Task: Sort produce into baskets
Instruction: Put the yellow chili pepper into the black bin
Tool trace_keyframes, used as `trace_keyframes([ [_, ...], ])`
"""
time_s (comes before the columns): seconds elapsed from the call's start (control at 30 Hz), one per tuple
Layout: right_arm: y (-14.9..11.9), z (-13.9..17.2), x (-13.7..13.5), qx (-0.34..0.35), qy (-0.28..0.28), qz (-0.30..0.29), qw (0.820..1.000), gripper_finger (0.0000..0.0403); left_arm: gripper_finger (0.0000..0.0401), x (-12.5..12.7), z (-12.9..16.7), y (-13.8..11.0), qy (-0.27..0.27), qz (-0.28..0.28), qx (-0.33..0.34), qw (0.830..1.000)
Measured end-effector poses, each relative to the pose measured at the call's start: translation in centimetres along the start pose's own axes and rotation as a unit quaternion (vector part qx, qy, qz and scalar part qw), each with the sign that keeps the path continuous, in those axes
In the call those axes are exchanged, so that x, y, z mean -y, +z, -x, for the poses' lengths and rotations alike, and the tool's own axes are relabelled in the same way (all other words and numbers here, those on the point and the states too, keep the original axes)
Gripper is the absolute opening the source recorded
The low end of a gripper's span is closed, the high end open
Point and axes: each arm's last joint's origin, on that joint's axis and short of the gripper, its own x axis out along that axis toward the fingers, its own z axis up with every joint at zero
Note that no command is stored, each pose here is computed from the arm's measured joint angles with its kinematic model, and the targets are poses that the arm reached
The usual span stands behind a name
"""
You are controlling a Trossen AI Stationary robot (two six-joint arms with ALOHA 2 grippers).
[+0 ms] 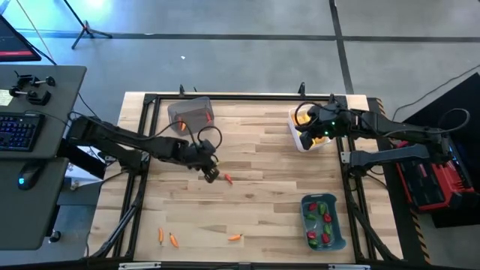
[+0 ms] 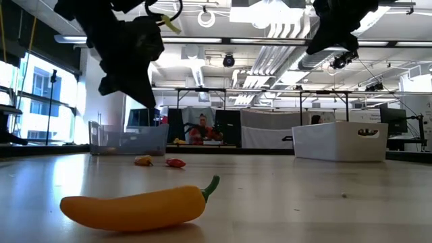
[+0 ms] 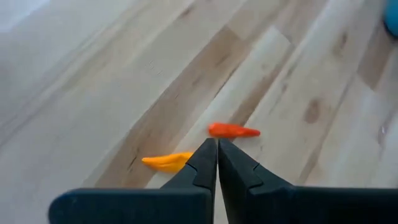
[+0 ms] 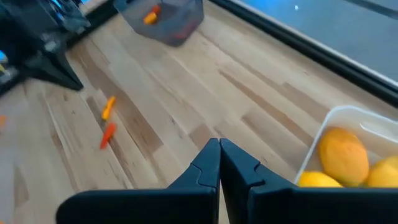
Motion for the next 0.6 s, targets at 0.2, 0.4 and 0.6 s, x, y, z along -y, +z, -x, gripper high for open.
trace_keyframes([
  [0.2,-0.3,0.0,0.2,-0.016,-0.009,-0.007,1.0,0.0,0.0042,0.6,0.0,0.8,-0.052,-0.091,-0.019,0.994],
  [0.4,-0.3,0.0,0.2,-0.012,-0.016,-0.02,1.0,0.0,0.0125,3.5,-0.4,1.8,-0.06,-0.242,-0.043,0.968],
  [0.6,-0.3,0.0,0.2,-0.011,-0.018,-0.022,1.0,0.0,0.0208,5.3,-2.2,2.1,-0.032,-0.401,-0.091,0.911],
])
